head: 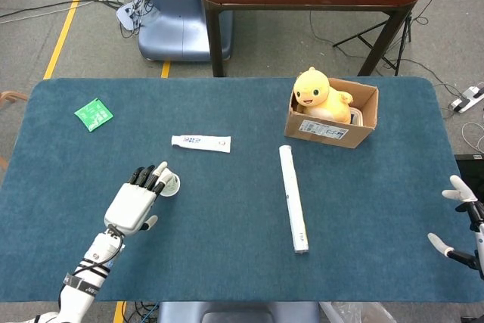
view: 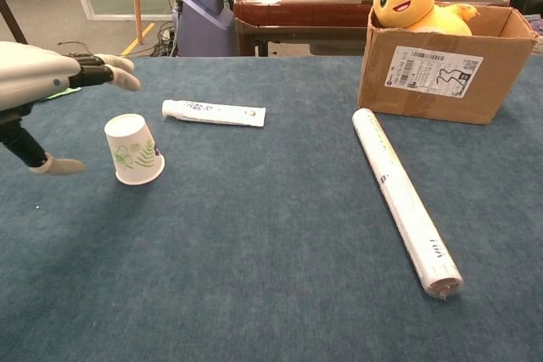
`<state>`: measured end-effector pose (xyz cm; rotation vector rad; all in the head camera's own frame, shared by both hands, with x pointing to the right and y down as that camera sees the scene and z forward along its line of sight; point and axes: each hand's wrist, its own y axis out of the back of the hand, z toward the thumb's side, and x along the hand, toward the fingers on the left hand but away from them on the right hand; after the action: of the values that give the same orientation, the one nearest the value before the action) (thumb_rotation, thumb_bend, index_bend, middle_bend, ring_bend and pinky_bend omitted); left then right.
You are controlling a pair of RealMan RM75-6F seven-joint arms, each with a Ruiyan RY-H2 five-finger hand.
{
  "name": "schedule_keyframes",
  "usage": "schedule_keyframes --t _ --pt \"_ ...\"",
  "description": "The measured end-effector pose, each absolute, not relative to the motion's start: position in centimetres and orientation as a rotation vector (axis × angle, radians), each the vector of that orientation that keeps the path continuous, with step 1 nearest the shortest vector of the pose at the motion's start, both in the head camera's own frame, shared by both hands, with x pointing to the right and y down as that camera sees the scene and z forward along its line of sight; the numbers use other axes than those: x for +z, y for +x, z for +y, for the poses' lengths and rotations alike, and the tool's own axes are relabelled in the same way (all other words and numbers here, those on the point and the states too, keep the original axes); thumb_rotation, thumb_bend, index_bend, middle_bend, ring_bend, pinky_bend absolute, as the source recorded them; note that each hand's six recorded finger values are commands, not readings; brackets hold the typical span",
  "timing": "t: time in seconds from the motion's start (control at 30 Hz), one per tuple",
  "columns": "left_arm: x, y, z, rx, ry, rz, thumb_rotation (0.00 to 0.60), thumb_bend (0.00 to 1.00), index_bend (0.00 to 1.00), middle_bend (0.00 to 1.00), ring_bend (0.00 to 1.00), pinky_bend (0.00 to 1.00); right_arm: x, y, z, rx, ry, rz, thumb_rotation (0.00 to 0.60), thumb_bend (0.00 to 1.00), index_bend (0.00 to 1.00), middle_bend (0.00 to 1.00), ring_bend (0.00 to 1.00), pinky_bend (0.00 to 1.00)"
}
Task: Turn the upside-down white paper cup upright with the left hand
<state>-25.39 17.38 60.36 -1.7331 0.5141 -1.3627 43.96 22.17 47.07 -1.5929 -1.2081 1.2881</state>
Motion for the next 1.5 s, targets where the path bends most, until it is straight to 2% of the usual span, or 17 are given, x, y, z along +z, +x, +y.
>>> schedule_keyframes --t 0.43,0.63,1.1,1.5 --pt "62.4 -22.9 15.2 -1.407 -1.662 0.427 0.6 0.2 0.13 0.0 0.0 0.09 46.9 43.9 22.2 1.274 -1.613 -1.21 0.6 0.0 0.09 0.32 0.4 0.6" --pt "63.4 -21.9 14.5 -1.408 -1.611 0.381 0.6 0.2 0.16 0.0 0.0 0.09 46.8 43.8 22.3 1.265 -1.621 -1.209 0.6 0.0 0.09 0.32 0.4 0.6" --pt "66.1 -21.8 13.8 -1.408 -1.497 0.261 0.6 0.2 0.22 0.0 0.0 0.09 46.6 43.9 22.2 1.258 -1.632 -1.216 0.6 0.0 0.09 0.32 0.4 0.6" --pt "66.9 -21.8 13.8 -1.34 -1.39 0.199 0.6 0.21 0.26 0.0 0.0 0.09 46.6 43.8 22.3 1.252 -1.639 -1.216 0.6 0.0 0.09 0.33 0.4 0.6"
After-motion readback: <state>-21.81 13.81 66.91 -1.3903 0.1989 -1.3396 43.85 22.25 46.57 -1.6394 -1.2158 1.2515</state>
